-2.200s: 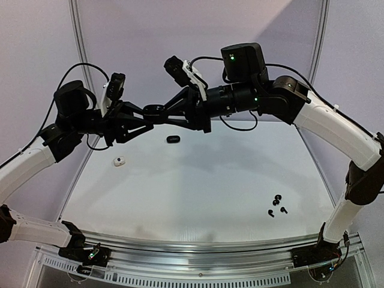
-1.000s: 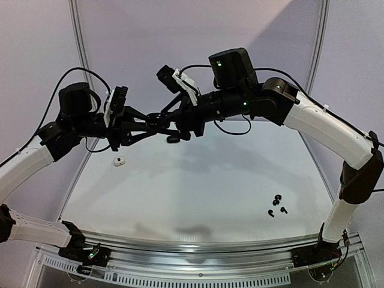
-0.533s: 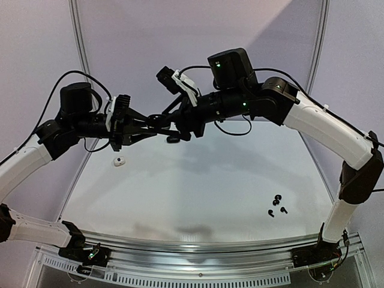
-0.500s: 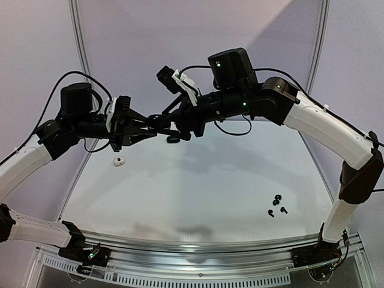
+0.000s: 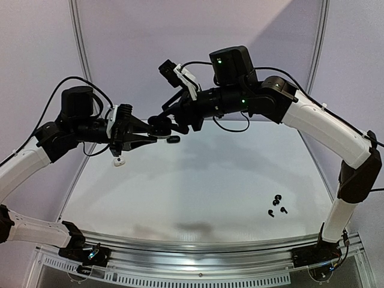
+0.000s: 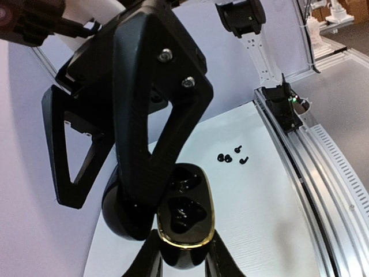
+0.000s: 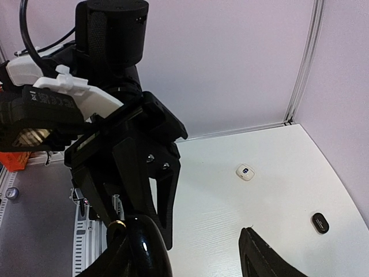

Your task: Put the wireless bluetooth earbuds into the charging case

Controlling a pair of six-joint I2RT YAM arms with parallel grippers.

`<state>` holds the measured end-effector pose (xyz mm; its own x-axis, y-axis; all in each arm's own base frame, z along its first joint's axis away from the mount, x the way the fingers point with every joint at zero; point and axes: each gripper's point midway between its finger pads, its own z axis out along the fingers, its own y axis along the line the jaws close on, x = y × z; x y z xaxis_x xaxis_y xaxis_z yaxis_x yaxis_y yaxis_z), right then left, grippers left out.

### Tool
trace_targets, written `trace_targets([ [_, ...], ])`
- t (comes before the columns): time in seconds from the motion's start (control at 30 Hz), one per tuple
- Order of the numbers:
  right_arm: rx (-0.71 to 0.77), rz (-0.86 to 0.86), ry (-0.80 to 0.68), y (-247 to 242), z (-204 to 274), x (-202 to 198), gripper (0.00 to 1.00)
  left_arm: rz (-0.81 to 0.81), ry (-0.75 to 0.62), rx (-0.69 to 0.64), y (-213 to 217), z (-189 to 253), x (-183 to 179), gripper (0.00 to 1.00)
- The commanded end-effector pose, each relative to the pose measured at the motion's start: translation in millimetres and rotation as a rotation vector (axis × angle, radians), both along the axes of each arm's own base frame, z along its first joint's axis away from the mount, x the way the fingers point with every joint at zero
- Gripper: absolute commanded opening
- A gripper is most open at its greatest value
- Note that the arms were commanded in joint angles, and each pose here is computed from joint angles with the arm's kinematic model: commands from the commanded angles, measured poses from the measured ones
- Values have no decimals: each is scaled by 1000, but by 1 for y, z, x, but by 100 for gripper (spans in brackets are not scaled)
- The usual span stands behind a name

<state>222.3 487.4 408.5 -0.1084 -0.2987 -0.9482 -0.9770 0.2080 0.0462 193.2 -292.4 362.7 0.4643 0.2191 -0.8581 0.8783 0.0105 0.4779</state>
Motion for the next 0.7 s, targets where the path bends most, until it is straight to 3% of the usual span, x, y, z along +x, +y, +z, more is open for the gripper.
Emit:
trace_targets([
  [0.0, 28, -42, 6, 2, 6, 17, 62, -40, 115, -33, -3, -1, -15, 0],
  [0.23, 147, 80, 36, 7, 37, -5, 66, -22, 329, -94, -2, -6, -12, 0],
  [0.53, 200, 86, 47, 6, 51, -5, 70, -23, 374, -109, -2, -7, -11, 0],
  [0.67, 145, 122, 44, 3, 38, -13, 73, -7, 403, -126, 1, -3, -7, 0],
])
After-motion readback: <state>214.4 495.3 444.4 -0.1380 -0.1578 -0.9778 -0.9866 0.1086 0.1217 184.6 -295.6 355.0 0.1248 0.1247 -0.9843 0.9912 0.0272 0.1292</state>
